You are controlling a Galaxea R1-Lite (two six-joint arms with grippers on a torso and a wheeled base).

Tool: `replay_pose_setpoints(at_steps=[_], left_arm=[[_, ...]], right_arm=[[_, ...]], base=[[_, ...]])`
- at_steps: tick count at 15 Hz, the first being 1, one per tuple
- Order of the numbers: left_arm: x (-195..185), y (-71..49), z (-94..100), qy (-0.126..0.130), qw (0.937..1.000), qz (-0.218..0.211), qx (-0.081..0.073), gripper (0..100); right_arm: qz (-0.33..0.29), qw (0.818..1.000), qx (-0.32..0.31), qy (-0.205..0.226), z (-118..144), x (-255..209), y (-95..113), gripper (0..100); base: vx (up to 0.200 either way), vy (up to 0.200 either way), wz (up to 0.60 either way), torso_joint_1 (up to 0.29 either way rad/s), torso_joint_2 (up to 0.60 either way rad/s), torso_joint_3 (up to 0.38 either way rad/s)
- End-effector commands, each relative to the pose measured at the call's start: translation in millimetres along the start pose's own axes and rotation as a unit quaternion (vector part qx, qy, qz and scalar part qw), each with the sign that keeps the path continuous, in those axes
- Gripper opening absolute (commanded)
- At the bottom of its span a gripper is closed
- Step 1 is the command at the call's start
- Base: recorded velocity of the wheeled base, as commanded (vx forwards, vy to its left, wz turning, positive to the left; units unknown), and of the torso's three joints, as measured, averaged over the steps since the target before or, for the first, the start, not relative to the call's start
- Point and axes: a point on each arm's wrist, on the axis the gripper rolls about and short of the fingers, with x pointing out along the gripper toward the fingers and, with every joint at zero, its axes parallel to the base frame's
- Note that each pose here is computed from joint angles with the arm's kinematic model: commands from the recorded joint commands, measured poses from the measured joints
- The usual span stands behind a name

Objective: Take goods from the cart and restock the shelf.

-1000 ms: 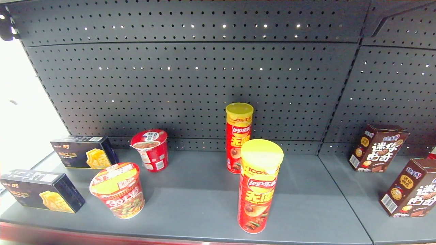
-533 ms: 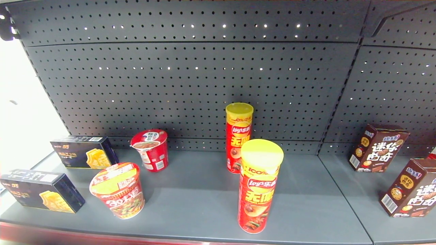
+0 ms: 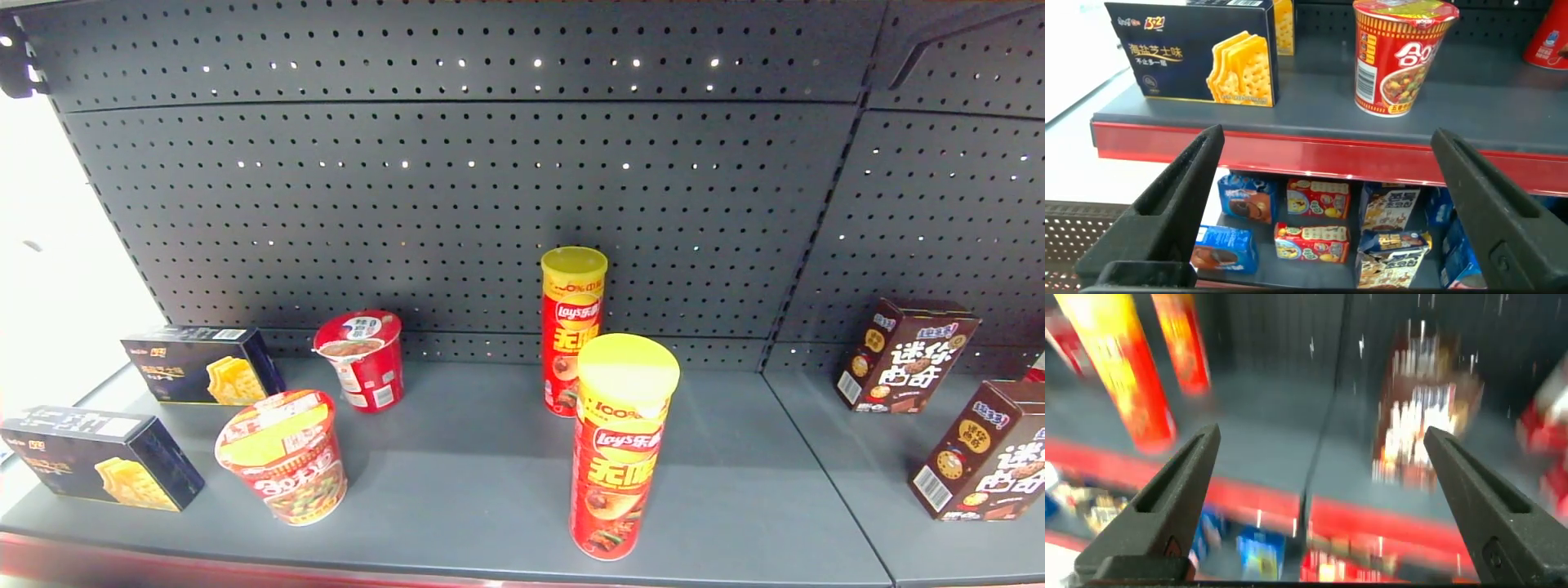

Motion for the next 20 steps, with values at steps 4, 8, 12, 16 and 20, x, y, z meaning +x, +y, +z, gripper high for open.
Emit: replay_pose_setpoints(at_steps=[4, 8, 12, 16, 20], left_arm=[[0, 0.0, 0.0, 0.001, 1.0000, 0.000, 0.000, 100], [0, 0.0, 0.0, 0.001, 1.0000, -0.001, 0.000, 100], [0, 0.0, 0.0, 0.001, 1.0000, 0.000, 0.000, 100], [0, 0.0, 0.0, 0.001, 1.0000, 0.000, 0.000, 100], [0, 0.0, 0.0, 0.001, 1.0000, 0.000, 0.000, 100]], right_arm=[[0.124, 0.992, 0.005, 0.020, 50, 77, -4, 100], [0.120, 0.983, 0.015, 0.141, 46, 145, 13, 100], [0.098, 0.965, 0.018, 0.244, 17, 180, 37, 100], [0.126, 0.942, 0.028, 0.309, -4, 194, 79, 100], [0.135, 0.930, 0.028, 0.341, -19, 206, 99, 100]], base=[[0.000, 0.000, 0.00, 0.000, 0.00, 0.000], [0.000, 0.000, 0.00, 0.000, 0.00, 0.000], [0.000, 0.000, 0.00, 0.000, 0.00, 0.000], [0.000, 0.000, 0.00, 0.000, 0.00, 0.000], [0.000, 0.000, 0.00, 0.000, 0.00, 0.000]])
